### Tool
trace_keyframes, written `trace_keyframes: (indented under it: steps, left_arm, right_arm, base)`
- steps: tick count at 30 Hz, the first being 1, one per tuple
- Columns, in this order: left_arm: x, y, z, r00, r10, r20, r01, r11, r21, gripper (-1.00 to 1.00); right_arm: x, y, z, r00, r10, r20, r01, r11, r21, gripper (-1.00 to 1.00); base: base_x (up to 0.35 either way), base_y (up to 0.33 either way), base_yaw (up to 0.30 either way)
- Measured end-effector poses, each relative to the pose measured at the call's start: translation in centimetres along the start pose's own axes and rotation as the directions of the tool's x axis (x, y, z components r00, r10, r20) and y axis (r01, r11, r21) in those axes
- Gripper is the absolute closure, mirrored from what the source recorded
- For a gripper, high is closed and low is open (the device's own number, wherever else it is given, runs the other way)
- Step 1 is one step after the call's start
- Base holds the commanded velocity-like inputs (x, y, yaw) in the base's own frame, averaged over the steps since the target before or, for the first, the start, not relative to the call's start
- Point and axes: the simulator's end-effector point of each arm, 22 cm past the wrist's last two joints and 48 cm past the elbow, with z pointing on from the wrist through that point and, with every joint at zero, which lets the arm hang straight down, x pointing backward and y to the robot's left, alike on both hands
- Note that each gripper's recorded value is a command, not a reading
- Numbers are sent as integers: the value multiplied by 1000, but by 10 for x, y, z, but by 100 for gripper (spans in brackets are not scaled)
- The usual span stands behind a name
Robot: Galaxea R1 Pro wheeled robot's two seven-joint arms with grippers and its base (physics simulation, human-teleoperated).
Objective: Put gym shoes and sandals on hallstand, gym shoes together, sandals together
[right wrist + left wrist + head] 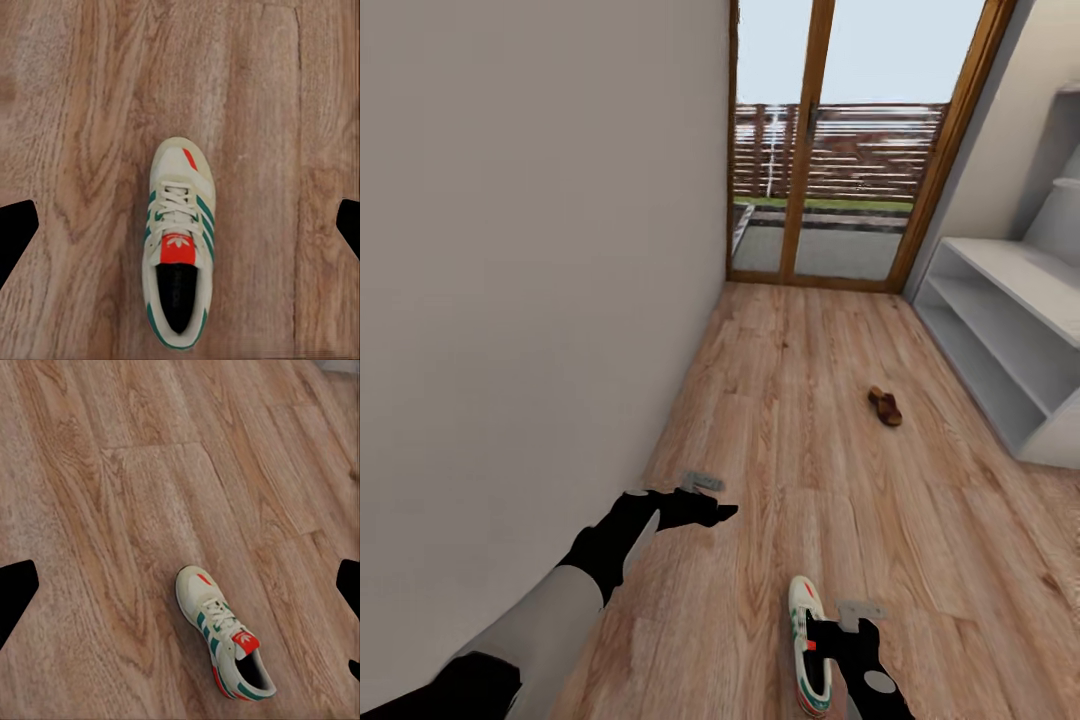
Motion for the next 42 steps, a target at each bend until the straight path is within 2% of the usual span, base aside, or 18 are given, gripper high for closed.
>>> trace_keyframes:
  steps: [7,15,42]
  left_arm:
    - [-1,-1,-1,1000,3,1,-3,1000,1,-100]
    - [10,5,6,1000,4,-1,-4,1000,-2,-100]
    - [76,30,49,999,-23,-31,23,1000,0,-100]
  right_arm:
    - [-1,0,0,1000,0,3,0,1000,0,-100]
    - [8,2,8,1000,0,3,0,1000,-2,-100]
    - [72,3,49,999,-1,-34,1,1000,0,-100]
  base:
    - [0,0,-235]
    - [0,0,-44]
    - [0,0,-1]
